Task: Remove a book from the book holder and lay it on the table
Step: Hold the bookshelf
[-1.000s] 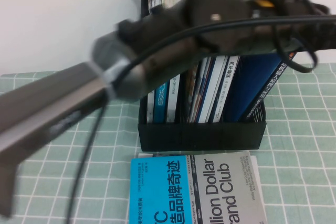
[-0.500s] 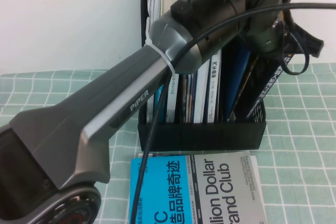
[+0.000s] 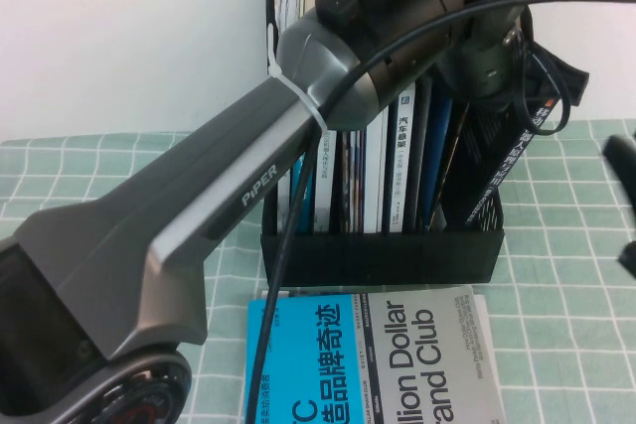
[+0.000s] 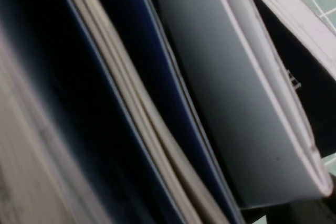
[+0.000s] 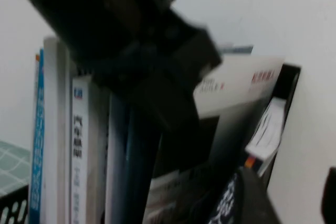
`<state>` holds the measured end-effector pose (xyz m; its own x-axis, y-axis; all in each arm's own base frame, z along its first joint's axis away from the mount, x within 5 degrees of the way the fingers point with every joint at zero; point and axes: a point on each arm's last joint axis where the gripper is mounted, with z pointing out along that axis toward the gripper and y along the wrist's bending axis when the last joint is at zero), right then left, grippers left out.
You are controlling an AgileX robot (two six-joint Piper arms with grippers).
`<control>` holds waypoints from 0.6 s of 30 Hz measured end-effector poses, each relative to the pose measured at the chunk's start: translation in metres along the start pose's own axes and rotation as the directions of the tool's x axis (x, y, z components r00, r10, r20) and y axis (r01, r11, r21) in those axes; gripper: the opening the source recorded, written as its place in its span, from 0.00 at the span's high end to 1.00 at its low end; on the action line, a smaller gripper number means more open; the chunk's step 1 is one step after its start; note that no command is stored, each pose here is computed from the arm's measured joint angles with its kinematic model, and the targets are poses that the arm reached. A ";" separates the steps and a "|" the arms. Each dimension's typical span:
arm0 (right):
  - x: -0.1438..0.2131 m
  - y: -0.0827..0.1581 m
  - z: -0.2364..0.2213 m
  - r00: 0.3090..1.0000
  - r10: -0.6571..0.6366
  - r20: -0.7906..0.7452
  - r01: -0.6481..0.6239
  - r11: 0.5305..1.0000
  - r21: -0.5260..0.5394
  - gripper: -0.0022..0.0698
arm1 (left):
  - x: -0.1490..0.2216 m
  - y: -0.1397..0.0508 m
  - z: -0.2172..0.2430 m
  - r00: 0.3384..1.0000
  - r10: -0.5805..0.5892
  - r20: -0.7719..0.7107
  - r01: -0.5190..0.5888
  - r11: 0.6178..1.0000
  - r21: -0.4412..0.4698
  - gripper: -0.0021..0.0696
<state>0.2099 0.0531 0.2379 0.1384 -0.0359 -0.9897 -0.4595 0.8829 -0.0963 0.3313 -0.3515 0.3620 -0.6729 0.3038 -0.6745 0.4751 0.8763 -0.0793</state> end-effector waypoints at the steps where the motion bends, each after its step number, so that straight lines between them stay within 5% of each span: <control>1: 0.006 -0.001 0.004 1.000 0.003 -0.009 -0.003 1.000 -0.005 0.56 | 0.000 0.000 0.000 1.000 -0.008 -0.002 0.008 1.000 -0.001 0.97; 6: 0.034 -0.008 0.025 0.994 0.046 -0.098 -0.047 0.999 -0.012 0.47 | 0.000 0.000 0.000 0.999 -0.038 -0.001 0.038 0.999 -0.003 0.97; 18: 0.061 0.001 0.076 0.979 0.147 -0.138 -0.154 0.987 -0.043 0.45 | 0.000 0.000 0.000 0.997 -0.076 0.002 0.076 0.997 -0.004 0.97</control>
<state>0.2847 0.0880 0.1858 -0.0529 0.0303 -0.9981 -0.5128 0.8569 0.0532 0.3314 -0.3511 0.3624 -0.7059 0.2360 -0.6679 0.4205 0.8983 -0.1270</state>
